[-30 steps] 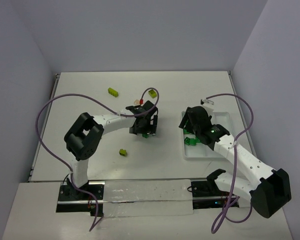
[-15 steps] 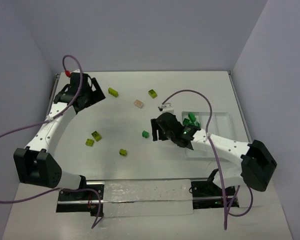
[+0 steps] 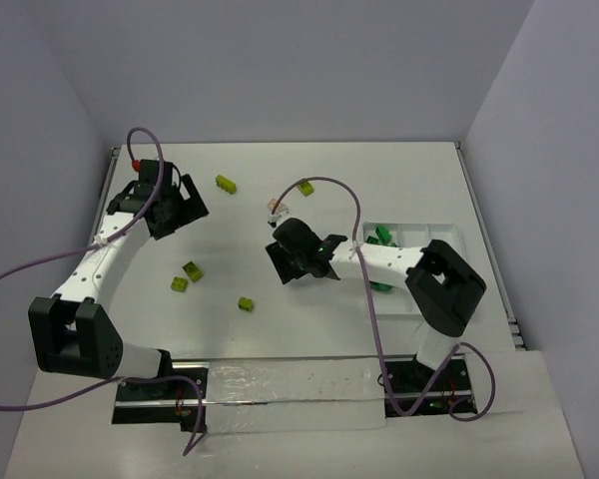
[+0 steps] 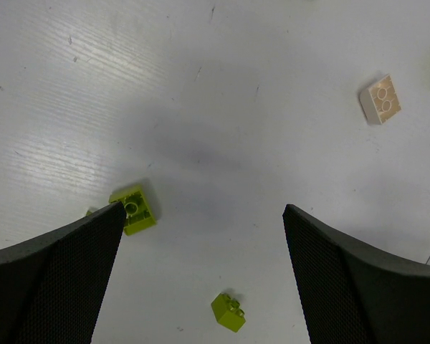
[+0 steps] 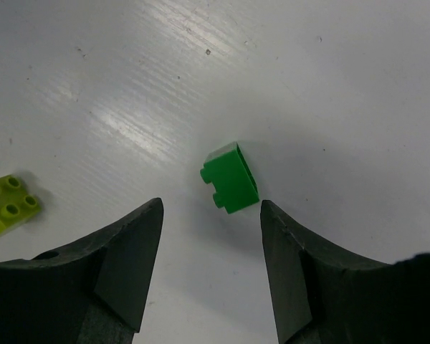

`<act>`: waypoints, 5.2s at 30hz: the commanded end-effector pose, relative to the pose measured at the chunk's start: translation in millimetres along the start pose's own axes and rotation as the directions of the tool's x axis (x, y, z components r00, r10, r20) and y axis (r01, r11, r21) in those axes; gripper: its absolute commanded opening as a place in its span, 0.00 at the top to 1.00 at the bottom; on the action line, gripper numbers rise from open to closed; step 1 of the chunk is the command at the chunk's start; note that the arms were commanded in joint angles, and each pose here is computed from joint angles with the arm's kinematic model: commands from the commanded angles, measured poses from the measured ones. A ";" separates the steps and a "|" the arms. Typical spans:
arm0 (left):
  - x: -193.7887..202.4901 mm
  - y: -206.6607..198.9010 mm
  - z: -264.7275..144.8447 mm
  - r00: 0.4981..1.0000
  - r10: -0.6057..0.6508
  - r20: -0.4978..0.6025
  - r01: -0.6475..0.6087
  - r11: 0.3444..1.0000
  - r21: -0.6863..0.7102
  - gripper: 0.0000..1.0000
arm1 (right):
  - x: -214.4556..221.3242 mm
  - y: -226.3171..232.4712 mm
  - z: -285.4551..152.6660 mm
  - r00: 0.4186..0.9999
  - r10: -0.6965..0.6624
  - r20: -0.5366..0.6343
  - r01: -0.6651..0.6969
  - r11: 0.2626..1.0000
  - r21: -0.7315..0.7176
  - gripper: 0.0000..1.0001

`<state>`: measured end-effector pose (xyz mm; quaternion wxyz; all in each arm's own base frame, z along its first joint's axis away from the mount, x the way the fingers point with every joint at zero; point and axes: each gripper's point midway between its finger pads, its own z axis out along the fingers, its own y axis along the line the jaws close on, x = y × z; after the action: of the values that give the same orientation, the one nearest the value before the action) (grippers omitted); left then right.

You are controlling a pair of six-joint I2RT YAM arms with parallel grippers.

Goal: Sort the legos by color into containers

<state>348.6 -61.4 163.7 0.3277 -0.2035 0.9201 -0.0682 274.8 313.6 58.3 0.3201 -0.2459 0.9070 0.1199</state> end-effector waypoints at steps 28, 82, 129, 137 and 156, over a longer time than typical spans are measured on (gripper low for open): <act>-4.1 -2.7 -9.8 0.999 0.021 0.024 -0.022 0.999 0.043 0.01 | -44.6 -19.2 -9.7 0.981 0.116 0.153 -0.130 0.988 0.085 0.87; -2.3 -13.6 -11.1 0.999 0.039 0.002 -0.039 0.994 0.101 0.01 | 87.4 -177.5 -150.8 0.617 0.690 0.379 -0.787 0.550 0.279 0.21; -6.3 -14.0 -28.5 0.999 0.024 0.032 -0.027 0.993 0.119 0.01 | -194.0 -79.4 123.5 0.948 0.309 0.069 -0.308 0.951 -0.033 0.12; -0.3 -12.1 -26.3 1.000 0.019 0.022 -0.022 0.992 0.122 0.01 | -178.2 -73.3 144.8 0.941 0.337 0.022 -0.335 0.941 -0.055 0.07; 5.4 -6.1 -24.1 1.000 0.016 0.019 -0.018 0.994 0.104 0.01 | -143.7 -67.6 141.0 0.975 0.222 -0.013 -0.217 0.964 0.156 0.51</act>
<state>331.9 -71.4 170.6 0.3280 -0.1718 0.9230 -0.1047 487.2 363.7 28.9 0.2946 -0.1096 0.9423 0.1151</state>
